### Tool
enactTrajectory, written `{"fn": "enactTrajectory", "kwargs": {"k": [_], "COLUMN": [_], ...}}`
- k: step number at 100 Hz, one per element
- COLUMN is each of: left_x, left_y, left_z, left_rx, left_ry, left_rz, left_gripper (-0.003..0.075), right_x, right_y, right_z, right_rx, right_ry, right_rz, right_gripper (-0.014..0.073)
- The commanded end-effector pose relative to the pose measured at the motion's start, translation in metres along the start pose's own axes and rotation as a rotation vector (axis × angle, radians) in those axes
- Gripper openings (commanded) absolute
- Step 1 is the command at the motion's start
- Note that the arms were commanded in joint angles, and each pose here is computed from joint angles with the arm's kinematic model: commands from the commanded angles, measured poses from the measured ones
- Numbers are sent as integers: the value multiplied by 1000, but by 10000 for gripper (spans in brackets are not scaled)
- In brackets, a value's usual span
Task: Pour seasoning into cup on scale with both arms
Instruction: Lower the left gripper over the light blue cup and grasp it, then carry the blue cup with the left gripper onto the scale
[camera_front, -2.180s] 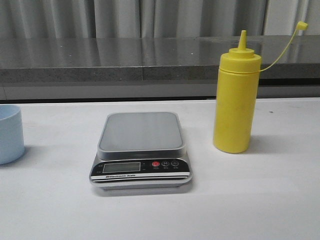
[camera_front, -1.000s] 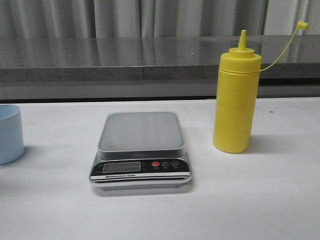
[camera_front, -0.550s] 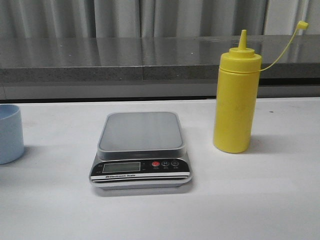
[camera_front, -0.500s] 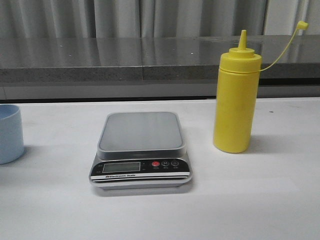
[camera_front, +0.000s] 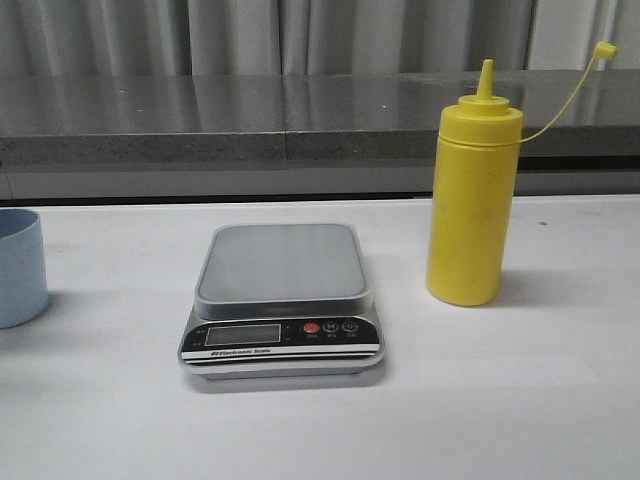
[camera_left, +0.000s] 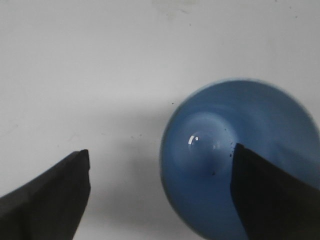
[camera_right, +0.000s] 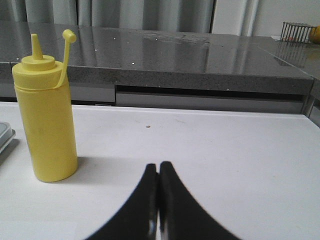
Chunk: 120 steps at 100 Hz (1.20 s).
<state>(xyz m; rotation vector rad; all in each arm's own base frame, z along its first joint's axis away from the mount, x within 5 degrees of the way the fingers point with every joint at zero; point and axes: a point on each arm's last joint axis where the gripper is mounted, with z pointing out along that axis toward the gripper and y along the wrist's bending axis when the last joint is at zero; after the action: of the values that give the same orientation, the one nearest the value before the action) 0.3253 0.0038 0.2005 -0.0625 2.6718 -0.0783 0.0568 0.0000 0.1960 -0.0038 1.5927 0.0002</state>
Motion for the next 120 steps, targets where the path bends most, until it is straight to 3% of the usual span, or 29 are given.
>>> {"fn": "enactTrajectory", "kwargs": {"k": [1, 10, 22, 44, 72, 82, 120], "left_x": [-15, -15, -16, -16, -17, -23, -63], "left_y": [-4, -4, -5, -6, -10, -19, -98], "left_z": [-12, -11, -11, -11, -19, -35, -106], "left_rx": [12, 16, 24, 37, 76, 99, 255], "left_ry": [-97, -96, -110, -114, -107, -102, -190], "left_rz": [-20, -26, -42, -67, -115, -78, 173], "left_gripper": [543, 503, 377, -19, -20, -20, -20], "right_x": [-16, -16, -16, -16, -16, -16, -16], "right_y": [0, 0, 0, 0, 0, 0, 0], "right_z": [-3, -3, -3, -3, -3, -3, -3], "right_rx": [5, 5, 5, 5, 5, 5, 5], "right_ry": [-121, -121, -121, -121, -121, -121, -121], "right_rz": [-12, -12, -12, -12, -12, -12, -12], "right_gripper": [-69, -69, -69, -69, -69, -69, -69]}}
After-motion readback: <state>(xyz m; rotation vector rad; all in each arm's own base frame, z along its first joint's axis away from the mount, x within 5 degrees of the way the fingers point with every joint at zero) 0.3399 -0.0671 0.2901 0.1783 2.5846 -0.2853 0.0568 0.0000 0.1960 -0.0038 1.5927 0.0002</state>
